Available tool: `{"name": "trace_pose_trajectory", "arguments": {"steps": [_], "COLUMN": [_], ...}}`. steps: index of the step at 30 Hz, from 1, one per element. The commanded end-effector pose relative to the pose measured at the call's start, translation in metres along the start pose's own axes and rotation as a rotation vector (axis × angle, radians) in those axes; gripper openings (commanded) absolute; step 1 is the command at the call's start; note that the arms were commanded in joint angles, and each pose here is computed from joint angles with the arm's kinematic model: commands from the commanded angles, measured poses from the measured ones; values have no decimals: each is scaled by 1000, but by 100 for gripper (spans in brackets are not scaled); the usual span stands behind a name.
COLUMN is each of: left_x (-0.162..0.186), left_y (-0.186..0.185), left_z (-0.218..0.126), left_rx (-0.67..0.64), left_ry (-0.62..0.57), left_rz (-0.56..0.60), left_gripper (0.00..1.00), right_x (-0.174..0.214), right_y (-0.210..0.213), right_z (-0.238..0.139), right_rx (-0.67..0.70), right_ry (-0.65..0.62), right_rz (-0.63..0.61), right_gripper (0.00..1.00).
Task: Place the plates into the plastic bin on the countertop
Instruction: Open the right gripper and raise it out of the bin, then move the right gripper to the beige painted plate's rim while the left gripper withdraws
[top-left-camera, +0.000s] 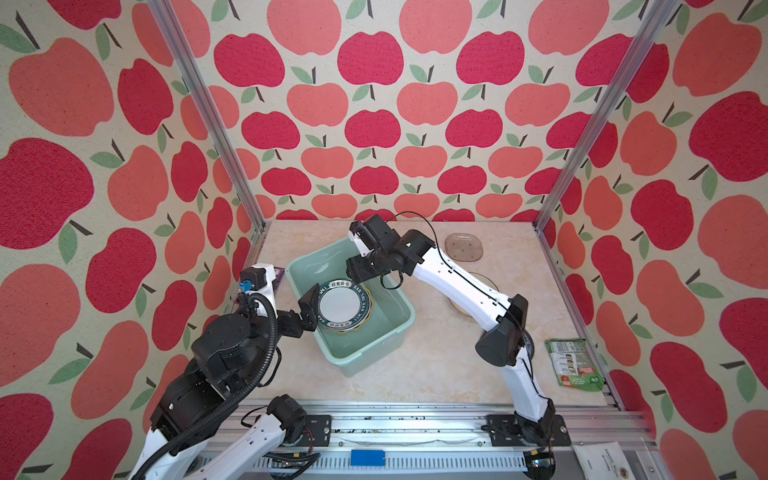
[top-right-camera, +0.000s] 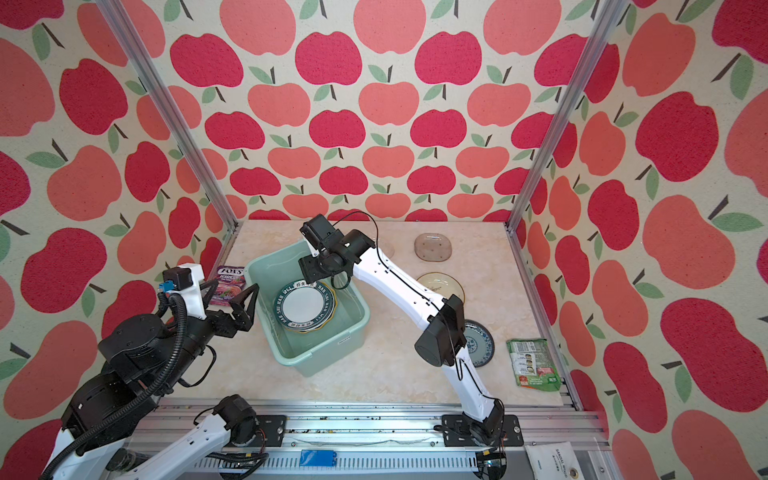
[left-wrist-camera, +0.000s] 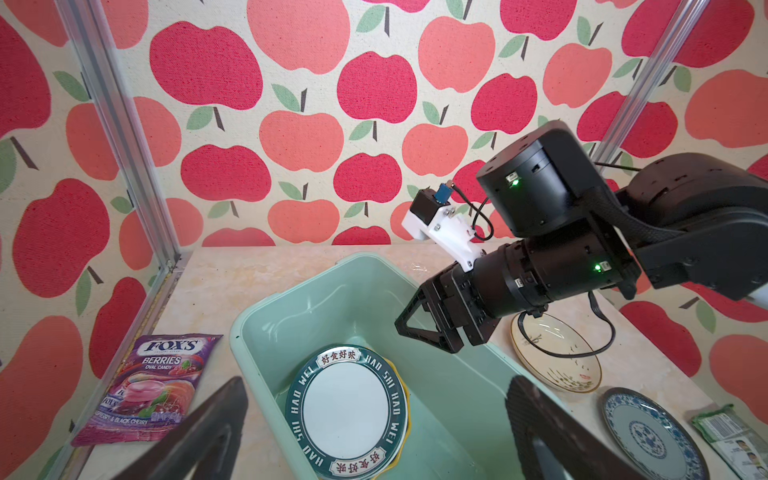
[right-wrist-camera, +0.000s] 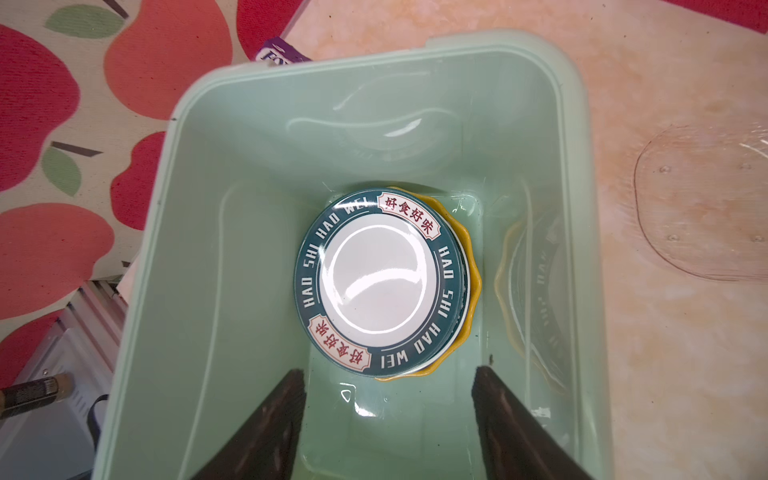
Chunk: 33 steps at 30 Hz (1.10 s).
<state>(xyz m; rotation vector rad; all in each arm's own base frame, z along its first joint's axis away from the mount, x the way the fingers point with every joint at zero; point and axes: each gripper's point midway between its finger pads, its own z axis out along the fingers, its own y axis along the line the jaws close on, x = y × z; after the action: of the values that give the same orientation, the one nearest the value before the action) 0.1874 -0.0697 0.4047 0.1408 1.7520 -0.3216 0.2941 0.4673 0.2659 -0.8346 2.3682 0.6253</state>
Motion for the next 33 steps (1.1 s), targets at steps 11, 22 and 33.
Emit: {"name": "trace_pose_trajectory", "arguments": {"steps": [11, 22, 33], "left_x": [11, 32, 85], "left_y": [-58, -140, -243], "left_z": [23, 69, 133], "left_rx": [213, 310, 364], "left_ry": [287, 326, 408], "left_rz": [-127, 15, 145], "left_gripper": [98, 99, 99], "right_x": [59, 147, 191], "right_y": [-66, -163, -255], "right_z": [-117, -172, -164], "right_rx": [3, 42, 78], "right_ry": [-33, -105, -172], "right_rz": [70, 358, 673], "right_gripper": [66, 66, 65]}}
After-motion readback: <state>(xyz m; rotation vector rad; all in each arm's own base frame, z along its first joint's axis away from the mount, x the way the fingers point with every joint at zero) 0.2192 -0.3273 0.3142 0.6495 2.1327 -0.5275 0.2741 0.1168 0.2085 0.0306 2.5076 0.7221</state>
